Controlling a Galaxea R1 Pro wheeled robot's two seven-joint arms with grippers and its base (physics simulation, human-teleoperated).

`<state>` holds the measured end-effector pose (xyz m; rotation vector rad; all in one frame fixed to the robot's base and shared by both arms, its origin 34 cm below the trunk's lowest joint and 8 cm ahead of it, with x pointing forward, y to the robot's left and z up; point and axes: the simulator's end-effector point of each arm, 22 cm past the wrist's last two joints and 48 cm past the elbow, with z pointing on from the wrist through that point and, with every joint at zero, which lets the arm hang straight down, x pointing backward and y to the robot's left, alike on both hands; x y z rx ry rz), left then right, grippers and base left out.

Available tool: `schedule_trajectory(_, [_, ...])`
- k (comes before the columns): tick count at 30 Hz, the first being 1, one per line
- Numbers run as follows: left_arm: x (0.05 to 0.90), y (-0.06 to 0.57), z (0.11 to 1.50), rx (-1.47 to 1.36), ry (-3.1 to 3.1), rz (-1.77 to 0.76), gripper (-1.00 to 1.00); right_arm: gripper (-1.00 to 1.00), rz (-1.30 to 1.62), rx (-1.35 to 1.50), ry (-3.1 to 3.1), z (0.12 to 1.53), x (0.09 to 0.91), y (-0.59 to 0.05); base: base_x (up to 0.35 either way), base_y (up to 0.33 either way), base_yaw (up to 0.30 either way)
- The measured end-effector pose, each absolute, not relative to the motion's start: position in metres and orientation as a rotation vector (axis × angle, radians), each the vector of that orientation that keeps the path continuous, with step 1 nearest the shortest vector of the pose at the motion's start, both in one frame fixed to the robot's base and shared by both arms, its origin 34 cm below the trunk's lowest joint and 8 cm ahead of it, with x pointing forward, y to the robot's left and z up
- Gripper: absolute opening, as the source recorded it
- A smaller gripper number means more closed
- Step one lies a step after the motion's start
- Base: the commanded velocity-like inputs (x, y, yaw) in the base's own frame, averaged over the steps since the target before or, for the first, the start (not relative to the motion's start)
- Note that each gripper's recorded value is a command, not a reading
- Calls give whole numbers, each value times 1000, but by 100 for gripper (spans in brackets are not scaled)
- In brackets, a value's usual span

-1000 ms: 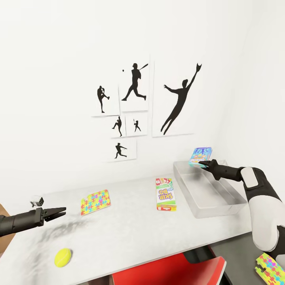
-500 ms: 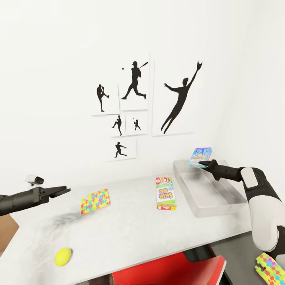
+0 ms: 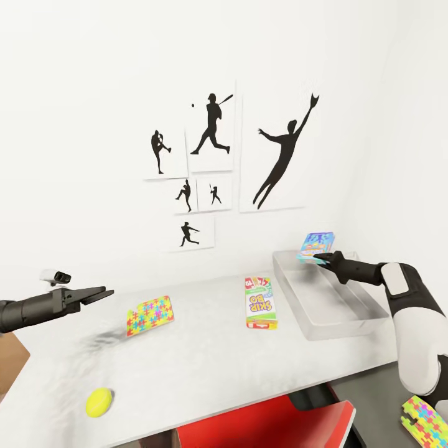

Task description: Put all the toys in the child's room - the three board games (two on the bed and one on the table), the two jigsaw puzzles on the table, and the tennis ball on the table - inside the toy box on the table in the child's room.

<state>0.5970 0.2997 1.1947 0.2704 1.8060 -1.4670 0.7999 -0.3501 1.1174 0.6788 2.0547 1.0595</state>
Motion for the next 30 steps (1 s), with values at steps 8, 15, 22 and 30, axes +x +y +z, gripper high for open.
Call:
schedule_trajectory(8, [598,300,1194,270,1808,-1467,100,-100,1054,682,2056,1116,800,-353,0,0,0])
schedule_trajectory(15, [599,299,1190,268,1814,-1469,100,-100,1058,673,2057,1122,807,-352,0,0,0])
schedule_trajectory(22, [601,300,1185,262,1824,-1471,100,-100,1032,669,2073,1129,816,-354,0,0,0])
schedule_trajectory(30, [604,300,1179,254,1834,-1475,100,-100,943,702,2121,1122,823,-364,0,0,0])
